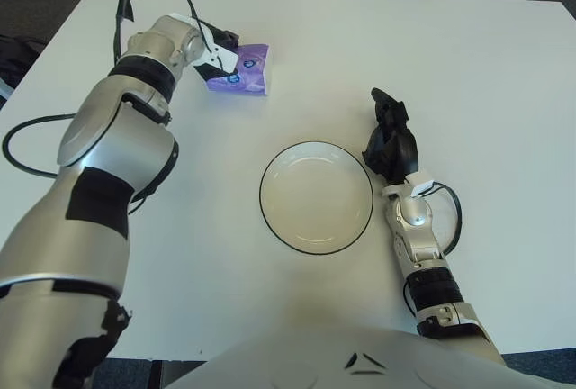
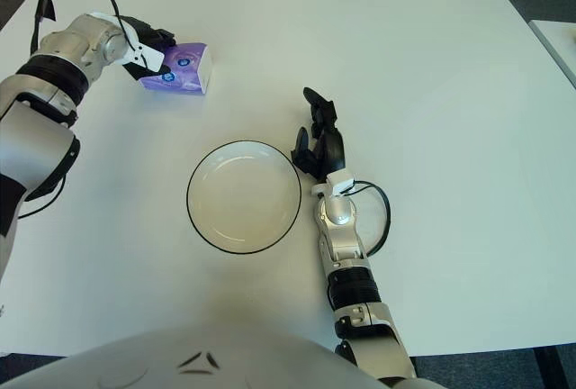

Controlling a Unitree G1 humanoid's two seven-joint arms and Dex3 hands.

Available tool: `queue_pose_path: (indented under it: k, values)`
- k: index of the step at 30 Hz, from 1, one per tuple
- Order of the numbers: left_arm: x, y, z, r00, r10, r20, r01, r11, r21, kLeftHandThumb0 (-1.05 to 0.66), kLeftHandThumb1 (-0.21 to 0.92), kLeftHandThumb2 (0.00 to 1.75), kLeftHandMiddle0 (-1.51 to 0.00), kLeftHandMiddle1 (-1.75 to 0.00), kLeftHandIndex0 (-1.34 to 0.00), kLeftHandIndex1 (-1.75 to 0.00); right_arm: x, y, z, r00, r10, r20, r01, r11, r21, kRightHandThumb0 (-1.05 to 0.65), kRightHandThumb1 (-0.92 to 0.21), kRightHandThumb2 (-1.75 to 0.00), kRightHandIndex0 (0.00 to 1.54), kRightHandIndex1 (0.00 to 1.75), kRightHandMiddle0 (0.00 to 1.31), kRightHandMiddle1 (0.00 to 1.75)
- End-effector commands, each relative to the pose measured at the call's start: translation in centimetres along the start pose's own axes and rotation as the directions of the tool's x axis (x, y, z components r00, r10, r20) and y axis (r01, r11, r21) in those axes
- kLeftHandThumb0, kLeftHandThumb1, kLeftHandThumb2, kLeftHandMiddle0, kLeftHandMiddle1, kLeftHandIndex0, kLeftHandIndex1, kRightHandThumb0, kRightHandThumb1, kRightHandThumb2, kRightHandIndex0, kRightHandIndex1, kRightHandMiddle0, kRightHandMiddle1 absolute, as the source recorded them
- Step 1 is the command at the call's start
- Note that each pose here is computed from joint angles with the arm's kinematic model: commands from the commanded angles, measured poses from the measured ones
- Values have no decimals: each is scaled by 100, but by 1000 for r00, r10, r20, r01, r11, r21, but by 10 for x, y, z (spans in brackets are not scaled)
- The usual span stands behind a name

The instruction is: Put the tissue paper into the plate.

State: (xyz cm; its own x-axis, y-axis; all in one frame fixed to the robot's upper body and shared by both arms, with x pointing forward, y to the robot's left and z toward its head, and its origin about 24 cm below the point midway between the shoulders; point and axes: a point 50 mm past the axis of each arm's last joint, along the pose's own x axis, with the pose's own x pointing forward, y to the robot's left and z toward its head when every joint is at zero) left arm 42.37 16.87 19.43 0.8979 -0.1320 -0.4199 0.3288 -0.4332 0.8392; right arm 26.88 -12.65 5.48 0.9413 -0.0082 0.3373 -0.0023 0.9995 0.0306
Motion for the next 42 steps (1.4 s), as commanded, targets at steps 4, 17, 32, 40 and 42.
queue_pose_path:
  k: [4,17,32,40,42]
  values:
    - [5,-24,7,999,-13,49,11,999,38,-105,92,102,-12,-3,0,-55,-87,-16,-67,916,-57,-397,35,997,-63,-58,-92,-87,29,3,0,70]
    - [7,-27,12,998,13,67,-15,1000,25,-105,92,101,-12,-3,0,-58,-88,-14,-68,910,-59,-411,36,997,-64,-60,-92,-88,31,4,0,75]
    - [9,-32,22,992,24,121,-26,1000,10,-105,92,97,-15,-3,0,-70,-88,-13,-68,907,-53,-418,30,998,-61,-59,-92,-89,33,5,0,75]
    - [11,-33,29,987,38,157,-37,999,-12,-105,92,96,-16,-3,0,-72,-88,-13,-68,905,-47,-424,20,998,-67,-60,-92,-89,33,5,0,74]
    - [11,-33,31,985,45,167,-43,999,-16,-105,92,97,-16,-3,0,-70,-88,-13,-69,904,-44,-425,17,998,-66,-60,-92,-89,33,5,0,74]
